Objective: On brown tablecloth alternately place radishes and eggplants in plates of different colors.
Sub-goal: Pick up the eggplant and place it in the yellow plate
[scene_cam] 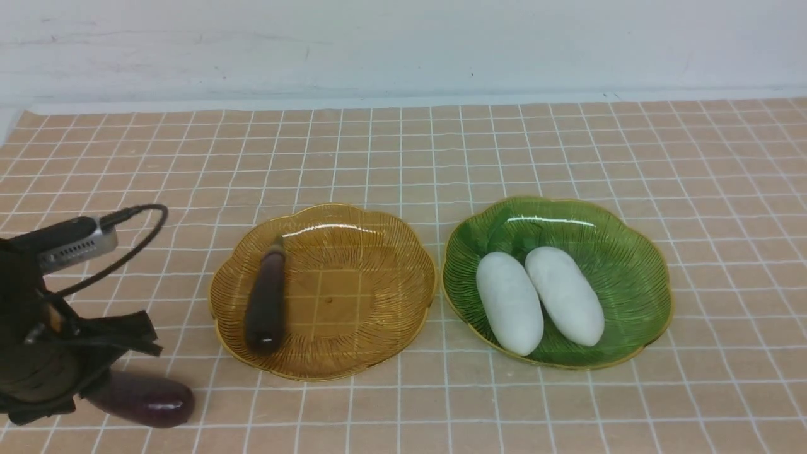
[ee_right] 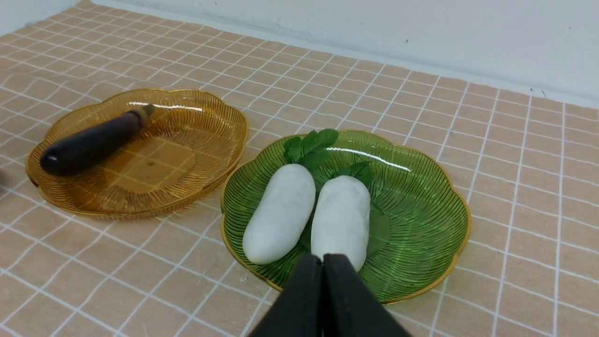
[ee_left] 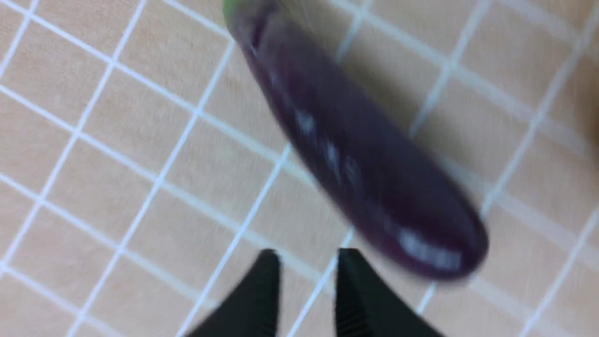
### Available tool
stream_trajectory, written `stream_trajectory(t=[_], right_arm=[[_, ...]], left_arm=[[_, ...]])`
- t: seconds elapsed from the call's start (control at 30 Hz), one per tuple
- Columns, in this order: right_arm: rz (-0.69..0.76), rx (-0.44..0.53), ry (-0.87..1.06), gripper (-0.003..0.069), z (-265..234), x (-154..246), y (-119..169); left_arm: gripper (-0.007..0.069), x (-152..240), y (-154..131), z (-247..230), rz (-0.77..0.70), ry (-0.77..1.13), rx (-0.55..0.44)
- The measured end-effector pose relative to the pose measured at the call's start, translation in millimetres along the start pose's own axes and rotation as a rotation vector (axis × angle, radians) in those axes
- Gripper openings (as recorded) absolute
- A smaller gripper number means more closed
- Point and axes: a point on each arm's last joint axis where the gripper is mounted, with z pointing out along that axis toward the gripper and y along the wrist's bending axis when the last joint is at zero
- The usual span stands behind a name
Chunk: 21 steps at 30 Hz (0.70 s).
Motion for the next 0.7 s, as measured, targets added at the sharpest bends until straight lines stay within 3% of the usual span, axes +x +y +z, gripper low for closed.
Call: stream_trajectory(t=[0.13,0.23,0.37,0.6,0.7], right_arm=[[0.017,-0.009,-0.001,-0.0016,0.0,-0.1,0.8],[0.019,-0.010,-0.001,-0.0016,0.0,-0.1,0.9],[0.019,-0.010,-0.001,-0.0016,0.0,-0.1,0.9],[0.039,-0.020,-0.002,-0.0016,0.0,-0.2,1.8],[0.065,-0.032,-0.003,-0.0016,0.0,-0.4,2.9]], left_arm=[[0.0353,-8.6,-5.6,14.6,-0.137,-0.054,-0.007],[0.0468,-12.0,-8.9,24.8,-0.191,-0.065,-0.018],[0.0567,-15.2,-13.5,40.2,-0.198,-0.069,-0.035],[0.0594,-18.6,-24.1,77.2,-0.115,-0.061,-0.051],[0.0528,-14.9,-27.3,97.8,-0.105,-0.017,-0.074]])
